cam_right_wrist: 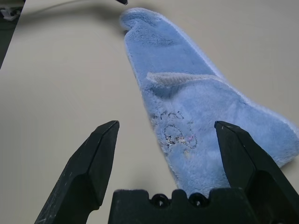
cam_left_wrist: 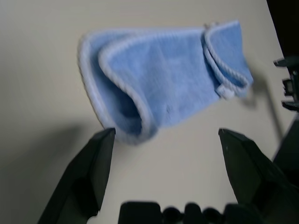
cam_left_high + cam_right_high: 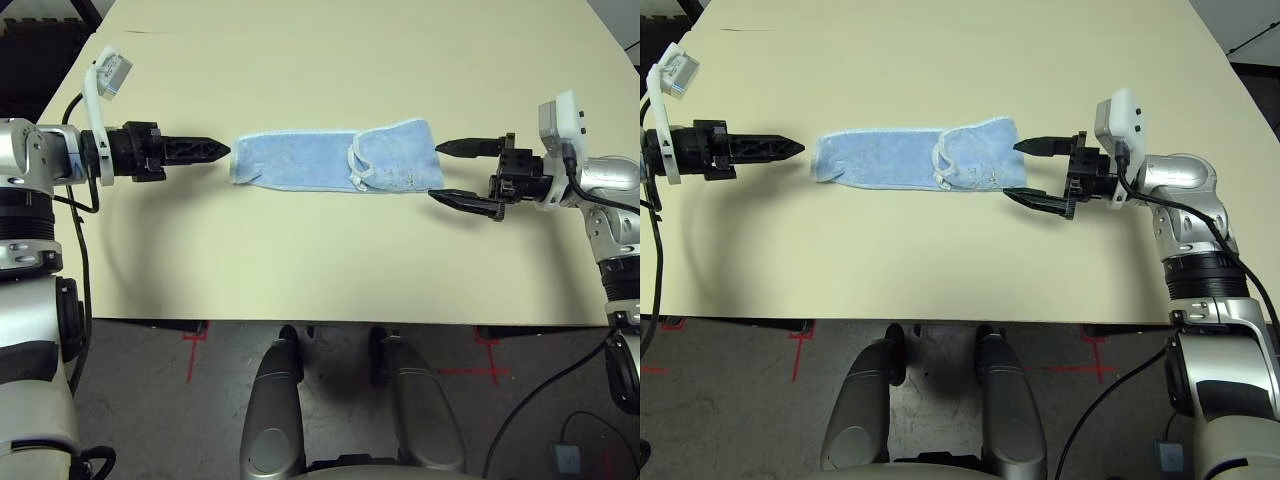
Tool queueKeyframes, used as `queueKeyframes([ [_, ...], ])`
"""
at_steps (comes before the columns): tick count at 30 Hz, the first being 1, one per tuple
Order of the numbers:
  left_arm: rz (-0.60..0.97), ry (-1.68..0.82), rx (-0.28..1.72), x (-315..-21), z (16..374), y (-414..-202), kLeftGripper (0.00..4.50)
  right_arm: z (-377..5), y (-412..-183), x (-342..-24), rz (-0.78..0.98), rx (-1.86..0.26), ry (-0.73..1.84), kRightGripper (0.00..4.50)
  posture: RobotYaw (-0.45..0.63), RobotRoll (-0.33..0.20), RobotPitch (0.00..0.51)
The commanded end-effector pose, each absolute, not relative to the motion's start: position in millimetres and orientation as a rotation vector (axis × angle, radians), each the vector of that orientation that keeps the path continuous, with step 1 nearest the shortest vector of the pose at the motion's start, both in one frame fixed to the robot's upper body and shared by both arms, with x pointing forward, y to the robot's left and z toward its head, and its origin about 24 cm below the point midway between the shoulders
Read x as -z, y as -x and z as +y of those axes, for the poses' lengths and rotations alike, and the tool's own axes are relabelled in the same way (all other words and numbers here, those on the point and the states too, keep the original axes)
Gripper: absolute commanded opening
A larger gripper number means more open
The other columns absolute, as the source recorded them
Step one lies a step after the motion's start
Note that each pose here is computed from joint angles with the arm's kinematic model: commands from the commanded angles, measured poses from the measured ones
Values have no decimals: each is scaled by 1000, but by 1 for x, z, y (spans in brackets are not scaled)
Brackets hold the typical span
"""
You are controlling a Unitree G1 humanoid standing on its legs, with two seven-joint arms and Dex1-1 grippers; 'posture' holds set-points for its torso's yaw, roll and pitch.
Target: Fold the towel and set it aside.
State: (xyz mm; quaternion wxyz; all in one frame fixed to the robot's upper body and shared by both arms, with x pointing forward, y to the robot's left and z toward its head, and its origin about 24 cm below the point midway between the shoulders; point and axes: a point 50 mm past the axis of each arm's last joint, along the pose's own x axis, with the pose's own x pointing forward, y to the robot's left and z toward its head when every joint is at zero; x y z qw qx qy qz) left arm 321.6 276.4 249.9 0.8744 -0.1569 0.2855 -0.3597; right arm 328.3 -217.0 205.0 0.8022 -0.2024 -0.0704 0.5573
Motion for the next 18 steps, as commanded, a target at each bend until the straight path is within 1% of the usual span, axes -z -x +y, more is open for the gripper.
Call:
queueKeyframes([
  [1,654,359,732,-243,275,-317,4500,-216,-328,-200,-137,-1203,440,4438,3,0,307],
  [8,717,411,694,-229,278,-315,4500,-218,-327,-201,-137,-1192,445,4438,-9,0,306],
  [14,730,477,726,-223,266,-317,4500,-219,-327,-201,-134,-1186,452,4438,-13,0,307],
  [18,714,532,729,-224,259,-322,4500,-218,-327,-202,-134,-1185,457,4438,-14,0,309],
])
